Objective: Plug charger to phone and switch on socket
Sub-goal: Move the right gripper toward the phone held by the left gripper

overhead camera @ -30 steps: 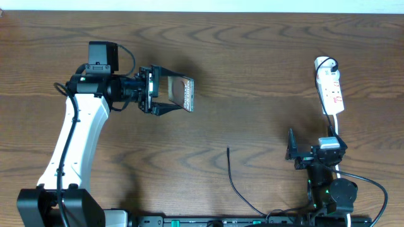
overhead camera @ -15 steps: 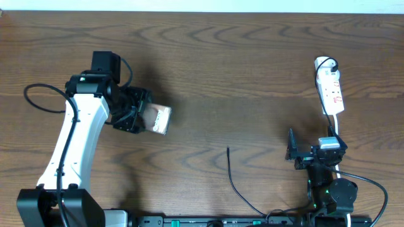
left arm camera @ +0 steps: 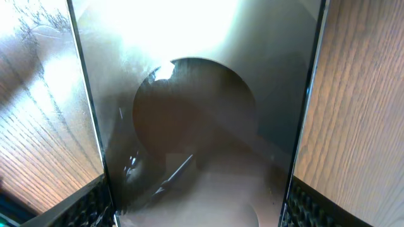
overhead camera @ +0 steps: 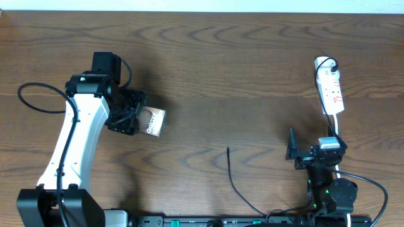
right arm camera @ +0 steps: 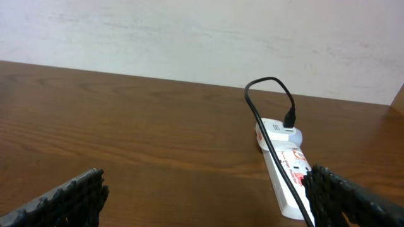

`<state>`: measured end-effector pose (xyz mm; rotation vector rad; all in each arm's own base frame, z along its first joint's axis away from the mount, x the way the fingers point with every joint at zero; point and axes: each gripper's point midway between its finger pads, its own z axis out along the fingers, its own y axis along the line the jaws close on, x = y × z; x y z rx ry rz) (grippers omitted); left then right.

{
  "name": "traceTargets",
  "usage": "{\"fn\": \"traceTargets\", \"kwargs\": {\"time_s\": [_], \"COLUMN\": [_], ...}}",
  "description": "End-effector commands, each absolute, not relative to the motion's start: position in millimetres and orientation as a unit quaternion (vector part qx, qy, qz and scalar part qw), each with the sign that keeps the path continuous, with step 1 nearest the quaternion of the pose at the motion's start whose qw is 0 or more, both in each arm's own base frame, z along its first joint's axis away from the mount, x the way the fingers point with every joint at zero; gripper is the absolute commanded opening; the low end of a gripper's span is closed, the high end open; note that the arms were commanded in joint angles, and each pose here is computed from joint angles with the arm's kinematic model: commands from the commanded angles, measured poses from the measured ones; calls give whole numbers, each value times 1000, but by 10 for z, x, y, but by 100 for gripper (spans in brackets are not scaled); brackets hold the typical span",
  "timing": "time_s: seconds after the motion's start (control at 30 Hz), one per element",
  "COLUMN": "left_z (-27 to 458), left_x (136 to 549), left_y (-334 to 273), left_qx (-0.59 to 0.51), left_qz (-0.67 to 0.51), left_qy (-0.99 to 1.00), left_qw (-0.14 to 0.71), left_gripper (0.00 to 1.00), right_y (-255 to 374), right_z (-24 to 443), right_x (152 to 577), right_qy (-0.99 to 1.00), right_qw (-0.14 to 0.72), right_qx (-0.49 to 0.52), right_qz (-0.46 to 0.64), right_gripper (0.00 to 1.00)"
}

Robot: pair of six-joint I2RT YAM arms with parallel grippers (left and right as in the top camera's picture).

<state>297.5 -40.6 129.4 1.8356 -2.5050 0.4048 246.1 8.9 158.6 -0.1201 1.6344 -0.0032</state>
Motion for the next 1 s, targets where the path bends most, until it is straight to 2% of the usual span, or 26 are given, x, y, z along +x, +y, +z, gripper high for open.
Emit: {"fn": "traceTargets", "kwargs": {"time_s": [0.0,0.3,0.5,0.57,0.8,0.97], "left_z": [1350,1352,1351,1353,1354,1355], "left_x": [2961,2957,2959,2965,2964,2965], "left_y": [-441,-448,-448,-448,-460,-460], "left_qx": [579,579,580,579,579,579], "left_qz": [141,142,143,143,146,146], "left_qy": [-803,-802,-802,-802,-802,-802], "left_qw": [8,10,9,8,11,11], "left_gripper": [8,8,7,7,7,8], "right_y": [95,126,591,655,698,896], "right_z": [1591,1604,1659,1693,2138,2485], "right_x": [2459,2458,2352,2326,2281,2373], "right_qy": [728,725,706,702,685,703], "right_qw": [684,686,684,683,695,651], "right_qx": [-52,-60,-142,-140,-131,-161], "right_qz": [0,5,118,146,175,238], "right_gripper": [99,99,99,99,99,99]}}
